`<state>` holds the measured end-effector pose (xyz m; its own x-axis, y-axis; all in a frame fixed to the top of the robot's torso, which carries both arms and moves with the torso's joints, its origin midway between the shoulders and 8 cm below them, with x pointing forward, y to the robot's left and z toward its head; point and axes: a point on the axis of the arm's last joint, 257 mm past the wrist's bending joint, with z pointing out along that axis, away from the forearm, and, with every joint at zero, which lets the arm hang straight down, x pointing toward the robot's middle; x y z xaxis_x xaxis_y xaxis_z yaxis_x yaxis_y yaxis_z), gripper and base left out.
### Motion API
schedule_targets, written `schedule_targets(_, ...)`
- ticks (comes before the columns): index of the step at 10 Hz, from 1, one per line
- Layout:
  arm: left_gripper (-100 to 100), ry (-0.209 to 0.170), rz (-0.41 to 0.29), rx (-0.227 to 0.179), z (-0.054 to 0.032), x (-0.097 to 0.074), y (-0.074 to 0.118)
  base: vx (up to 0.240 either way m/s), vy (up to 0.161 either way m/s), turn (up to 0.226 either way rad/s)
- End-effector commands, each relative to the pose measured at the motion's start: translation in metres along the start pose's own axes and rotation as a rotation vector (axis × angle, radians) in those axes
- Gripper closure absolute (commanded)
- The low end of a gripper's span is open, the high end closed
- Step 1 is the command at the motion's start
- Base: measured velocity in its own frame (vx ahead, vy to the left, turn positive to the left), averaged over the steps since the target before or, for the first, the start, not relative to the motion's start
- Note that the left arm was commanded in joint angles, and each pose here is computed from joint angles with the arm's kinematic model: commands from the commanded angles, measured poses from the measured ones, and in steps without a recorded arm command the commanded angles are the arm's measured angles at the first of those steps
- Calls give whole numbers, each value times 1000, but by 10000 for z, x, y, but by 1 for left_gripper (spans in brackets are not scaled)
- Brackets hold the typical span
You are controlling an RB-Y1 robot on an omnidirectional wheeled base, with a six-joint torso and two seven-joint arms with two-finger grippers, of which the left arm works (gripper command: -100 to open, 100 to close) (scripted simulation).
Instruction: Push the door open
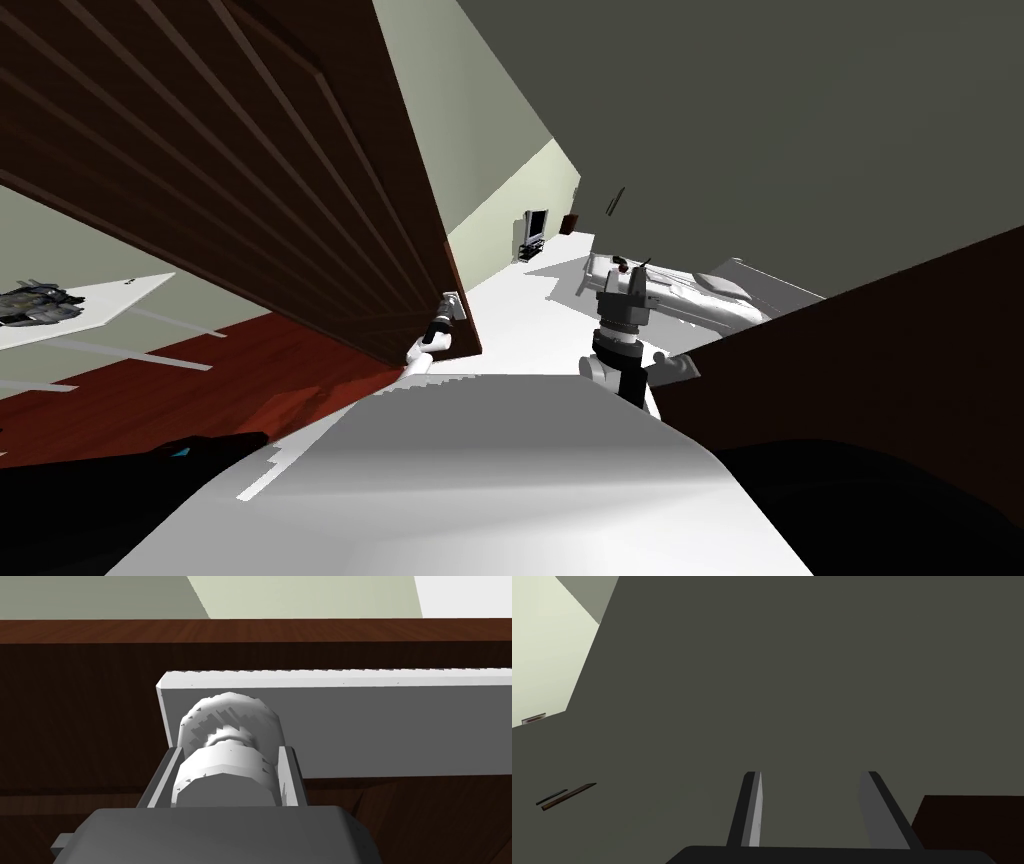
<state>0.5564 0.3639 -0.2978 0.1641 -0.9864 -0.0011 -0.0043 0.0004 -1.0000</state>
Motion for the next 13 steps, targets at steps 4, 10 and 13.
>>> schedule_targets(4,100,-32,1,3,-1,-171,-13,133,-39,44)
schedule_targets(10,100,-113,0,4,-36,-583,-15,203,-85,72)
schedule_targets(13,100,-147,-1,4,-60,-755,-16,206,-78,63)
